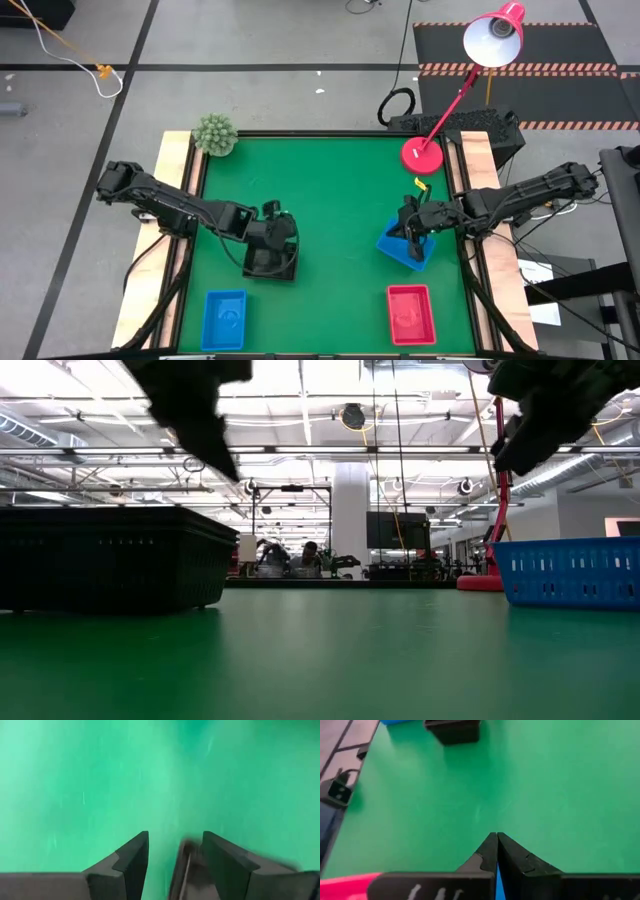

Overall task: Stack baskets by color
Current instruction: Stack the right blue bin on the left stacked blue bins

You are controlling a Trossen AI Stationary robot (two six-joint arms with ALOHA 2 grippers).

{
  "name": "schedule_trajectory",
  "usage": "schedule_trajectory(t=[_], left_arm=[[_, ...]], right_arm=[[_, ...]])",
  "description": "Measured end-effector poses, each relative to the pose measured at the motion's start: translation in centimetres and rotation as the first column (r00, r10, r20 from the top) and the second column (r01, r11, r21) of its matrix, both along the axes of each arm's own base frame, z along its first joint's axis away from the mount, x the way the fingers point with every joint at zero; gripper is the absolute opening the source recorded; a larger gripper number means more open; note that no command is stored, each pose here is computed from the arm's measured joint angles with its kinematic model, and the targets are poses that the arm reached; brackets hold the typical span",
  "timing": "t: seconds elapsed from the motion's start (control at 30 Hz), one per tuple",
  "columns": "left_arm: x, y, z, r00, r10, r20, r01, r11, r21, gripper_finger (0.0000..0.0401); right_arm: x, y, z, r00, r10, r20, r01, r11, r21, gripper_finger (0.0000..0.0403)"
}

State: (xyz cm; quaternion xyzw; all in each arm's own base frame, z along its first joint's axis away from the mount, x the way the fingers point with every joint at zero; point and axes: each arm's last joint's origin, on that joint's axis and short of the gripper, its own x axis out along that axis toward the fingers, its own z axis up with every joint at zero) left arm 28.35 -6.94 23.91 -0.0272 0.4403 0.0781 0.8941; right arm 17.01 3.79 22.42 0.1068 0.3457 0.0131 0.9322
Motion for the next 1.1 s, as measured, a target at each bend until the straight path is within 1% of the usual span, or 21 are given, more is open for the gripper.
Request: schedule_trajectory(t=[0.07,0.13,0.2,0.33,0.4,0.47,0.53,0.63,0.73,0.87,0.93,1.0,1.1], left_arm=[[0.6,-0.3,0.5,0.996,-0.036,0.077,0.033,0.999,0.032,0.0189],[1.0,-0.5,0.9,0.988,-0.092,0.127,0.084,0.994,0.071,0.0189],[1.2,-0.6,1.1,0.980,-0.130,0.150,0.115,0.988,0.099,0.0189],[1.0,-0.6,1.8,0.974,-0.138,0.182,0.121,0.988,0.101,0.0189],[1.0,-0.6,1.8,0.974,-0.139,0.178,0.122,0.987,0.101,0.0189],[0.7,-0.7,1.8,0.973,-0.154,0.172,0.136,0.985,0.109,0.0189],[0.7,-0.7,2.1,0.968,-0.165,0.189,0.144,0.983,0.117,0.0189],[0.7,-0.8,2.0,0.967,-0.188,0.171,0.166,0.977,0.135,0.0189],[0.7,-0.9,2.0,0.962,-0.216,0.170,0.191,0.970,0.152,0.0189],[0.7,-0.9,2.0,0.957,-0.242,0.160,0.214,0.961,0.175,0.0189],[0.7,-0.7,2.0,0.957,-0.245,0.158,0.215,0.959,0.183,0.0189],[0.8,-0.4,2.0,0.958,-0.240,0.159,0.210,0.960,0.186,0.0189],[1.0,0.0,2.1,0.960,-0.225,0.165,0.193,0.963,0.186,0.0189]], right_arm=[[-0.3,0.5,-0.1,0.999,-0.002,-0.041,0.004,1.000,0.031,0.0002],[-0.8,1.2,0.2,0.997,-0.015,-0.082,0.020,0.998,0.057,0.0002],[-1.3,2.0,0.4,0.993,-0.022,-0.116,0.031,0.997,0.071,0.0002],[-2.4,3.3,0.9,0.977,-0.069,-0.199,0.092,0.990,0.109,0.0002],[-3.1,3.5,0.7,0.955,-0.095,-0.282,0.130,0.986,0.108,0.0002],[-3.7,3.5,0.2,0.923,-0.132,-0.361,0.174,0.981,0.084,0.0002],[-4.0,3.7,-0.2,0.898,-0.132,-0.420,0.176,0.982,0.068,0.0008],[-4.4,4.1,-0.6,0.871,-0.091,-0.484,0.135,0.989,0.057,0.0032],[-4.6,4.5,-0.7,0.864,-0.014,-0.504,0.053,0.997,0.063,0.0069],[-4.9,4.9,-0.7,0.853,0.080,-0.516,-0.056,0.997,0.061,0.0123],[-5.1,5.0,-0.7,0.844,0.151,-0.514,-0.149,0.988,0.045,0.0145],[-5.2,5.0,-0.8,0.831,0.209,-0.516,-0.239,0.971,0.007,0.0162],[-5.3,4.9,-1.2,0.821,0.248,-0.514,-0.319,0.946,-0.052,0.0174]])
